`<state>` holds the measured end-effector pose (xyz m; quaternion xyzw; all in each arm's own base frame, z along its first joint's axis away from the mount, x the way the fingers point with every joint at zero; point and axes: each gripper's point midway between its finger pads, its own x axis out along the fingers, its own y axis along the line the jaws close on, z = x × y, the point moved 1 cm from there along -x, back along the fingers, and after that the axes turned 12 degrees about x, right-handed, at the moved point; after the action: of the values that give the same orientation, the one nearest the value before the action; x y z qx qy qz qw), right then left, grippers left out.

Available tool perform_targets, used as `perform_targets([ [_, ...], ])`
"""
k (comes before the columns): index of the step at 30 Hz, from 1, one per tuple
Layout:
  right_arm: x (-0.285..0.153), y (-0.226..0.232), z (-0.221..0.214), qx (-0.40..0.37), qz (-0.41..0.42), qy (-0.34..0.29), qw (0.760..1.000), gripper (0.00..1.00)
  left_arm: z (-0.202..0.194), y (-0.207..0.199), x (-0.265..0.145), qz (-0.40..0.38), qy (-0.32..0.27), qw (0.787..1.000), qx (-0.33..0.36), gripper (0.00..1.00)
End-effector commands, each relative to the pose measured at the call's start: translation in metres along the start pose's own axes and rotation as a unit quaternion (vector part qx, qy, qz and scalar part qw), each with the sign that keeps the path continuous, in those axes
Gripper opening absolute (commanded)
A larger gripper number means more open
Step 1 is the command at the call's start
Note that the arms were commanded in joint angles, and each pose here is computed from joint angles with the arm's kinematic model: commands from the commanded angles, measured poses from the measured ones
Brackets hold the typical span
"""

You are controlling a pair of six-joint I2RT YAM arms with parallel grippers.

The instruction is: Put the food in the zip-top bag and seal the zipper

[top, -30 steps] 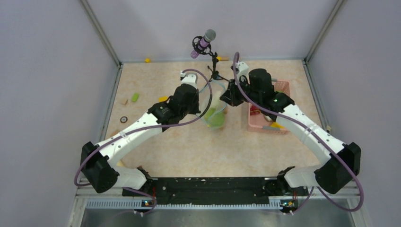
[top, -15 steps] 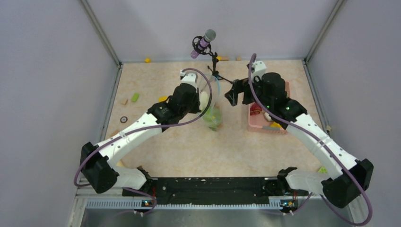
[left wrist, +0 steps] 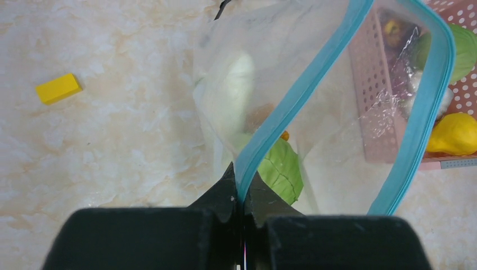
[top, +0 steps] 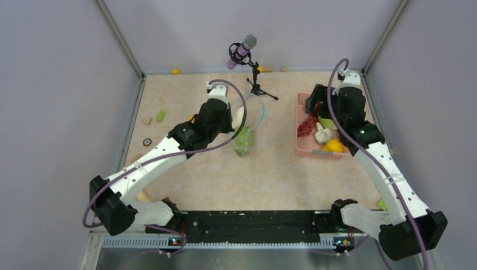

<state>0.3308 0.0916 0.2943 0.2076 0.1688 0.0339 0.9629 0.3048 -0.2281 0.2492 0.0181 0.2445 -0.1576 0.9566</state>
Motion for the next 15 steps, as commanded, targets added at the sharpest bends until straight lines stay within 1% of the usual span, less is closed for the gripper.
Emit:
perform_targets([
  [1,0.019,-0.056,-0.013,0.042,-0.110,0.019,0.993,0.99,0.027,0.008,-0.016,0.010,-0.047,0.999,-0.012,0.00],
  [4,0.033,-0.085,-0.025,0.056,-0.161,0.035,0.985,0.99,0.026,0.007,-0.019,0.003,-0.042,0.999,-0.015,0.00],
  [6,0.041,-0.097,-0.027,0.052,-0.186,0.032,0.981,0.99,0.025,0.005,-0.019,0.000,-0.038,0.999,-0.015,0.00],
  [9,0.051,-0.109,-0.028,0.039,-0.209,0.020,0.977,0.98,0.023,0.005,-0.016,0.002,-0.031,0.999,-0.013,0.00],
  [15,0.074,-0.132,-0.041,0.047,-0.233,0.027,0.971,0.97,0.016,-0.002,-0.006,-0.006,-0.010,1.000,-0.005,0.00],
])
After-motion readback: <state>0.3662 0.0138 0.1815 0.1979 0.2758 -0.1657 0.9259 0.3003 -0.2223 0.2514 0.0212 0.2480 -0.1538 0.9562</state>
